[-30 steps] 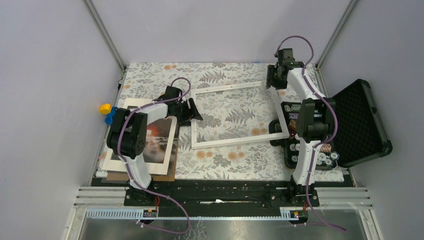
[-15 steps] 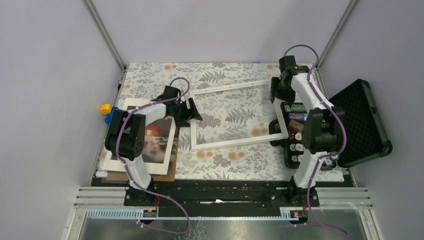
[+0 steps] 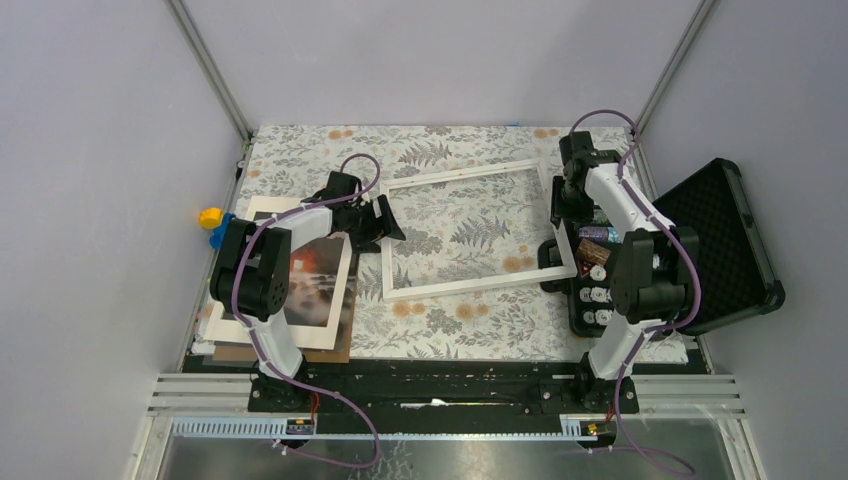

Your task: Put the photo into the frame

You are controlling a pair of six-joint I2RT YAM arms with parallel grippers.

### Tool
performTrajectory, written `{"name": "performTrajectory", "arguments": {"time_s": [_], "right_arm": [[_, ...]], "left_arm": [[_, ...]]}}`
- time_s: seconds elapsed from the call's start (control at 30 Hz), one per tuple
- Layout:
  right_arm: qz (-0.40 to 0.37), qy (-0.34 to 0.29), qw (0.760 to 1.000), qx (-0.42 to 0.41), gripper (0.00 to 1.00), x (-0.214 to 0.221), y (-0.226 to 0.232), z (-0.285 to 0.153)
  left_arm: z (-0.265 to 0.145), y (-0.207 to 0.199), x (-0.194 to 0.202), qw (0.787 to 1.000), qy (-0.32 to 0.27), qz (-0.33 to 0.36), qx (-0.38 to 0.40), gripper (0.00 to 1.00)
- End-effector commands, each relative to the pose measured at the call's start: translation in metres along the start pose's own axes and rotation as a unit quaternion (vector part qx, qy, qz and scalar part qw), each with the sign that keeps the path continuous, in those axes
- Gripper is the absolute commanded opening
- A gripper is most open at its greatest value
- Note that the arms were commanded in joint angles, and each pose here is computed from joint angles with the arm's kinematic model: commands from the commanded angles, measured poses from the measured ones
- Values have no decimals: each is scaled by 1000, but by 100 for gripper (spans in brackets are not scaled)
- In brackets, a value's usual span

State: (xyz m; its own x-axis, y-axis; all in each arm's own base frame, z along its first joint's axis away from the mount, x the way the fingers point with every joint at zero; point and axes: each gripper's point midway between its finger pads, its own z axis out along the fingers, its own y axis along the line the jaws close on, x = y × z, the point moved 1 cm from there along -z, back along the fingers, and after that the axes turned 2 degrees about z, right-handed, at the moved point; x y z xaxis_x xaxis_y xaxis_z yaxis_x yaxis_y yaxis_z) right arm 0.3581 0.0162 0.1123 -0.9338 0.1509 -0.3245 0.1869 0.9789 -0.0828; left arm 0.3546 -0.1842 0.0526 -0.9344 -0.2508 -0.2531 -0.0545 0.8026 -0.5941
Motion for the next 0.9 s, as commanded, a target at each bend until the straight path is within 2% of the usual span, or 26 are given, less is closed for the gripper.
{"name": "performTrajectory", "arguments": {"time_s": [0.0, 0.33, 0.6, 0.7, 0.83, 0.87], "right_arm": [[-15, 1, 1000, 5, 49, 3, 1, 8], [-25, 15, 1000, 9, 49, 11, 2, 19], [-31, 13, 999, 17, 41, 6, 4, 27], [-33, 11, 999, 15, 33, 4, 6, 28], [-40, 7, 999, 17, 1, 3, 6, 28], [-42, 2, 999, 16, 0, 2, 6, 27]], "left_arm": [[-3, -8, -8, 1000, -13, 17, 22, 84], [-2, -8, -7, 1000, -11, 16, 22, 84], [-2, -8, -6, 999, -11, 16, 26, 84], [-2, -8, -6, 1000, -10, 15, 26, 84], [-1, -8, -6, 1000, -10, 14, 26, 84], [-1, -8, -5, 1000, -9, 14, 26, 84]]}}
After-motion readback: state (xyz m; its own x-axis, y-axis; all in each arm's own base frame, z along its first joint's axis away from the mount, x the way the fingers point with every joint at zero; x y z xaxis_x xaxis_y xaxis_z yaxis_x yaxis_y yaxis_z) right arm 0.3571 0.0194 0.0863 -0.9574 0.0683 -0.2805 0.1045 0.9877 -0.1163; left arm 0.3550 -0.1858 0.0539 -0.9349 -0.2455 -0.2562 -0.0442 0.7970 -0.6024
